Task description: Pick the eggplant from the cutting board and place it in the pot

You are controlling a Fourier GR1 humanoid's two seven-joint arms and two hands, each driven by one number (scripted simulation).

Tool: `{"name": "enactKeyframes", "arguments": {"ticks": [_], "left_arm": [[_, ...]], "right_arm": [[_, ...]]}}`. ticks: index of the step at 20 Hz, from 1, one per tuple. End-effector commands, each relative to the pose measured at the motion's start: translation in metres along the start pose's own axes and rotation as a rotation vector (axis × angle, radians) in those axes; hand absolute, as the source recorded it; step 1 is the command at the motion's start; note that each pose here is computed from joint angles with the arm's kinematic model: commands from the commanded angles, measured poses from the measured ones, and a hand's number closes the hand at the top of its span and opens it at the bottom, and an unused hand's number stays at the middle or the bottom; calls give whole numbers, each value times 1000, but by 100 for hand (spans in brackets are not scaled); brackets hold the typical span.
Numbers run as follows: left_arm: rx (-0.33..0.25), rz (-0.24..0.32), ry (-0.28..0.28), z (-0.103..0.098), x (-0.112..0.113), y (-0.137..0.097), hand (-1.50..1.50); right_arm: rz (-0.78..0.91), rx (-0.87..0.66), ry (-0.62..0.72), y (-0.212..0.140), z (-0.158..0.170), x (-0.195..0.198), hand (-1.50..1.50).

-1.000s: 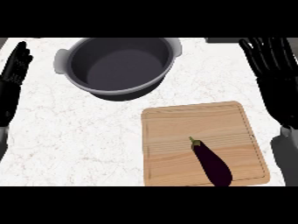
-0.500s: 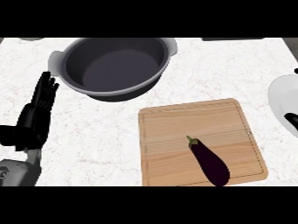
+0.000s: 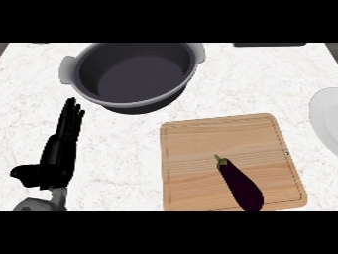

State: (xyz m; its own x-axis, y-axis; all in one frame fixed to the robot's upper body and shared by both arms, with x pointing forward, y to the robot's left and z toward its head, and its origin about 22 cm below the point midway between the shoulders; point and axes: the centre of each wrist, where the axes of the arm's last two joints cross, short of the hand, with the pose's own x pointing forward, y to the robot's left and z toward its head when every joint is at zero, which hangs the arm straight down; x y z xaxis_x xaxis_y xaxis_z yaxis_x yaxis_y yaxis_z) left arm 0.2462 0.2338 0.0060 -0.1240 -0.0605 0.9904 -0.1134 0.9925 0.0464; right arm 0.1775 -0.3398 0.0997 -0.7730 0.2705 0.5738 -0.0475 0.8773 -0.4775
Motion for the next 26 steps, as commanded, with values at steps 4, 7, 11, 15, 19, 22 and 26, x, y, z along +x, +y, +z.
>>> {"name": "enactKeyframes", "arguments": {"ticks": [4,7,11,15,19,22,26], "left_arm": [[14,8,1,9,-9,-4,0],[-2,26,14,11,-2,-21,0],[-14,9,-1,8,4,-3,0],[-27,16,3,10,7,-5,0],[-33,1,7,7,6,2,0],[-19,2,5,11,15,-13,0],[-25,15,0,12,1,-6,0]], "right_arm": [[247,289,162,4,4,44,-150],[356,508,276,-6,1,48,-150],[476,586,392,14,-14,70,-150],[488,622,452,53,-20,76,-150],[452,656,476,95,-20,68,-150],[497,702,522,91,-17,65,-150],[558,742,606,107,-15,33,-150]]}}
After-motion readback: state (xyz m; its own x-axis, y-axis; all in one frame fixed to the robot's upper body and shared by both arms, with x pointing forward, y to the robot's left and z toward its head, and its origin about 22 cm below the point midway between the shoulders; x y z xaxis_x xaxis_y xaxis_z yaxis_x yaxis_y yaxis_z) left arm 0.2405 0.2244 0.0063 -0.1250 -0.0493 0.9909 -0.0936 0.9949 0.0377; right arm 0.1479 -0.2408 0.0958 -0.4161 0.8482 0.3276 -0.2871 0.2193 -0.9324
